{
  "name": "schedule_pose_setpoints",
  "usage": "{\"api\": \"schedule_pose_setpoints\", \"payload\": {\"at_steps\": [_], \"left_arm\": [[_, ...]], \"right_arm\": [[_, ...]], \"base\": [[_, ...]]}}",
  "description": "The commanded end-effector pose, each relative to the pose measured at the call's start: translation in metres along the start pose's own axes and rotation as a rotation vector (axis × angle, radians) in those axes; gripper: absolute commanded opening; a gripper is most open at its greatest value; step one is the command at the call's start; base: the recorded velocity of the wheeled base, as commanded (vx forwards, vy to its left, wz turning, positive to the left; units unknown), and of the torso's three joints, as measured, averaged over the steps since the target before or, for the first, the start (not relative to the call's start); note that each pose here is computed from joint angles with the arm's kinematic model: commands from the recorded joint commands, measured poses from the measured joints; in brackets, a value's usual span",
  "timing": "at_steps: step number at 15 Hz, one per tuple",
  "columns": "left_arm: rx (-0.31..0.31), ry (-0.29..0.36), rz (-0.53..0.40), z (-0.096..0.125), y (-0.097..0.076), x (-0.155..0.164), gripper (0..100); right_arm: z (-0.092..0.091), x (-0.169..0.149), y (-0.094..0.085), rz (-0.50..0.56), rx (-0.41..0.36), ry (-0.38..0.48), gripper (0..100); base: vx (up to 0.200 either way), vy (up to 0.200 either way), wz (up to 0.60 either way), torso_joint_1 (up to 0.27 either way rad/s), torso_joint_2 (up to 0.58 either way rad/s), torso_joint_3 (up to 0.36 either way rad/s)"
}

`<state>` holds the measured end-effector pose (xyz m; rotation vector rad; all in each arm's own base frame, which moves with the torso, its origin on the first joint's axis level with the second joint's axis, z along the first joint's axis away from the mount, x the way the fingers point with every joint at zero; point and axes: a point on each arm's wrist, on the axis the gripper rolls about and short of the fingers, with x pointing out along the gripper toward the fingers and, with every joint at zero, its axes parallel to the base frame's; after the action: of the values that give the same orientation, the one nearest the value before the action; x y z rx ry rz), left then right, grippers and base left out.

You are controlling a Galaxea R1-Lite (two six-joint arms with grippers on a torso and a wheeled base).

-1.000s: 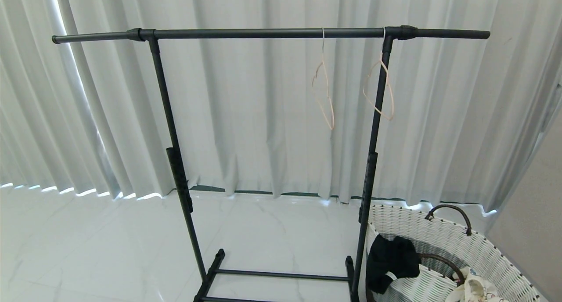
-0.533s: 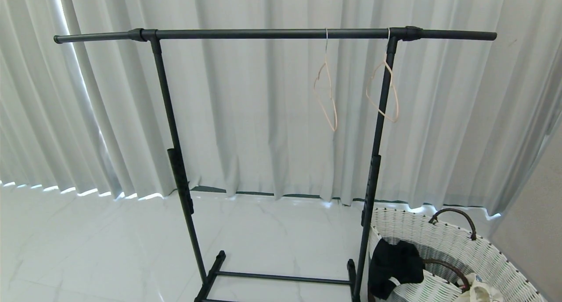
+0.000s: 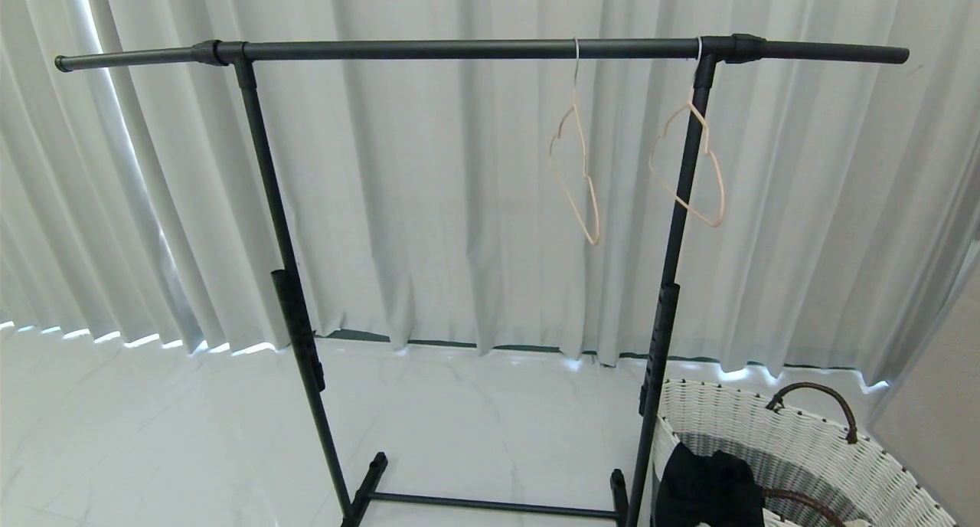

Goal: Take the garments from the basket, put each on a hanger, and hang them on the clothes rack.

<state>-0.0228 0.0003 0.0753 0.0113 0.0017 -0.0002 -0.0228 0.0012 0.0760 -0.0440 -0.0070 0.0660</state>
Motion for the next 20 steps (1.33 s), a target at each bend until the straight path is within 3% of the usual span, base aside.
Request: {"api": "schedule_pose_setpoints", "payload": {"at_steps": [1, 4, 5, 6, 7, 8, 9, 13, 14, 16, 18, 20], "left_arm": [[-0.005, 0.000, 0.002, 0.000, 0.000, 0.000, 100], [-0.002, 0.000, 0.002, 0.000, 0.000, 0.000, 100], [0.004, 0.000, 0.000, 0.000, 0.000, 0.000, 100], [0.006, 0.000, 0.000, 0.000, 0.000, 0.000, 100], [0.007, 0.000, 0.000, 0.000, 0.000, 0.000, 100], [0.009, 0.000, 0.000, 0.000, 0.000, 0.000, 100], [0.010, 0.000, 0.000, 0.000, 0.000, 0.000, 100], [0.009, 0.000, 0.000, 0.000, 0.000, 0.000, 100], [0.006, 0.000, 0.000, 0.000, 0.000, 0.000, 100], [-0.014, 0.000, 0.003, 0.000, 0.000, 0.000, 100], [-0.014, 0.000, 0.003, 0.000, 0.000, 0.000, 100], [-0.014, 0.001, 0.003, 0.000, 0.000, 0.000, 100]], "right_arm": [[0.000, 0.000, 0.000, 0.000, 0.002, 0.001, 100], [0.000, 0.000, 0.000, 0.001, 0.016, 0.001, 100], [0.008, -0.002, 0.000, 0.011, 0.018, -0.038, 100], [0.041, -0.006, -0.002, 0.040, 0.051, -0.085, 100], [0.071, 0.000, -0.004, 0.065, 0.070, -0.041, 100], [0.092, 0.014, -0.005, 0.085, 0.038, 0.043, 100], [0.094, 0.037, -0.005, 0.101, -0.041, 0.188, 100], [0.066, 0.121, -0.009, 0.144, -0.198, 0.695, 100], [0.056, 0.137, -0.015, 0.154, -0.282, 0.782, 100], [0.038, 0.161, -0.034, 0.179, -0.462, 0.935, 100], [0.022, 0.178, -0.052, 0.189, -0.584, 1.057, 100], [0.000, 0.196, -0.060, 0.239, -0.615, 1.117, 100]], "base": [[0.000, 0.000, 0.00, 0.000, 0.00, 0.000], [0.000, 0.000, 0.00, 0.000, 0.00, 0.000], [0.000, 0.000, 0.00, 0.000, 0.00, 0.000], [0.000, 0.000, 0.00, 0.000, 0.00, 0.000], [0.000, 0.000, 0.00, 0.000, 0.00, 0.000], [0.000, 0.000, 0.00, 0.000, 0.00, 0.000], [0.000, 0.000, 0.00, 0.000, 0.00, 0.000], [0.000, 0.000, 0.00, 0.000, 0.00, 0.000], [0.000, 0.000, 0.00, 0.000, 0.00, 0.000], [0.000, 0.000, 0.00, 0.000, 0.00, 0.000], [0.000, 0.000, 0.00, 0.000, 0.00, 0.000], [0.000, 0.000, 0.00, 0.000, 0.00, 0.000]]}}
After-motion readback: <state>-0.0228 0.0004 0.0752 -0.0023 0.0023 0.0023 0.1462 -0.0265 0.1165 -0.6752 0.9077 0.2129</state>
